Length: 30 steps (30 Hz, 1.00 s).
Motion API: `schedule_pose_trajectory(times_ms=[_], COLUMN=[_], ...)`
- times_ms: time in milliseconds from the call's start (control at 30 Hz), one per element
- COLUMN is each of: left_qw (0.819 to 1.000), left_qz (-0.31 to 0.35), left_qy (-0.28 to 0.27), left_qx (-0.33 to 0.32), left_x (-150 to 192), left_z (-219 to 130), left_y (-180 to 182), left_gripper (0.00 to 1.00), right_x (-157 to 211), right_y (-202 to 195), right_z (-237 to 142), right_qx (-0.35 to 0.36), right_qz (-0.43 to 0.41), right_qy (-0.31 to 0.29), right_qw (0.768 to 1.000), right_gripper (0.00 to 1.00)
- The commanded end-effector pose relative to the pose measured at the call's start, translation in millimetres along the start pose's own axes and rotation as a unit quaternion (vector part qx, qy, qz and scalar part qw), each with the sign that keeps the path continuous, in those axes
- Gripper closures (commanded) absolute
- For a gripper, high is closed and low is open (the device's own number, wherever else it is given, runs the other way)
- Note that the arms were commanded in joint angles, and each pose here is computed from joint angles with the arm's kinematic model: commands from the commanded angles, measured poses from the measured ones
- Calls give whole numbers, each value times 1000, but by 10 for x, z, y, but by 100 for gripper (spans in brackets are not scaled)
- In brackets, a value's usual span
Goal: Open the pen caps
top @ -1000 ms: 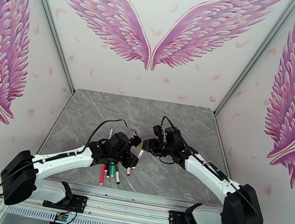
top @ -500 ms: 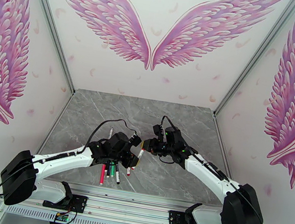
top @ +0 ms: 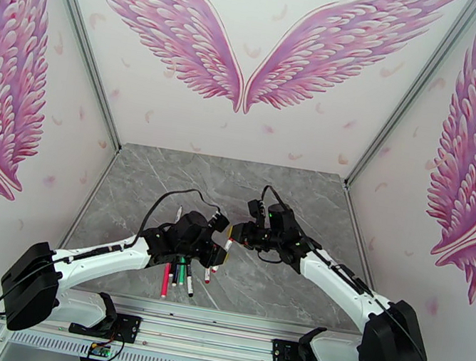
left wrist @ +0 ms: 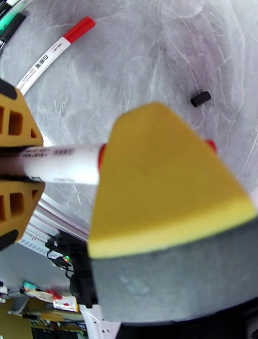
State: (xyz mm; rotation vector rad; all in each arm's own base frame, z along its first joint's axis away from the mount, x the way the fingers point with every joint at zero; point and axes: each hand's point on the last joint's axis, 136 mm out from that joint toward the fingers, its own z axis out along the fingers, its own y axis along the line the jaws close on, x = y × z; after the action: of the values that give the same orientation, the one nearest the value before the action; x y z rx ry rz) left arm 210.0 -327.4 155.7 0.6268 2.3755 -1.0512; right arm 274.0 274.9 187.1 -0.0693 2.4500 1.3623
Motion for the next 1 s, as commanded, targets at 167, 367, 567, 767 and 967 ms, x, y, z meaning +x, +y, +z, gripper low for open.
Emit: schedule_pose_trajectory(times_ms=[167, 367, 567, 767, 967], left_qw=[997, 989, 995, 999, 995], left_qz=[-10, 1, 4, 38, 73], left_qy=[-7, -4, 7, 31, 63], left_qx=[80, 145, 101, -1, -39], left_x=[-40, -49, -2, 123, 286], left_z=[-108, -306, -255, -114, 28], left_y=[-206, -413, -266, -66, -86], left_gripper=[93, 96, 98, 99, 99], right_x=[-118, -178, -286, -416, -511], right_y=[394, 680, 667, 125, -151], right_z=[-214, -486, -584, -531, -561], right_qx=[-63, -135, -122, 35, 113], right_qz=[-36, -86, -84, -18, 11], right_qy=[-22, -39, -61, -78, -89], right_qw=[997, 986, 987, 996, 990], right_gripper=[89, 90, 89, 90, 91])
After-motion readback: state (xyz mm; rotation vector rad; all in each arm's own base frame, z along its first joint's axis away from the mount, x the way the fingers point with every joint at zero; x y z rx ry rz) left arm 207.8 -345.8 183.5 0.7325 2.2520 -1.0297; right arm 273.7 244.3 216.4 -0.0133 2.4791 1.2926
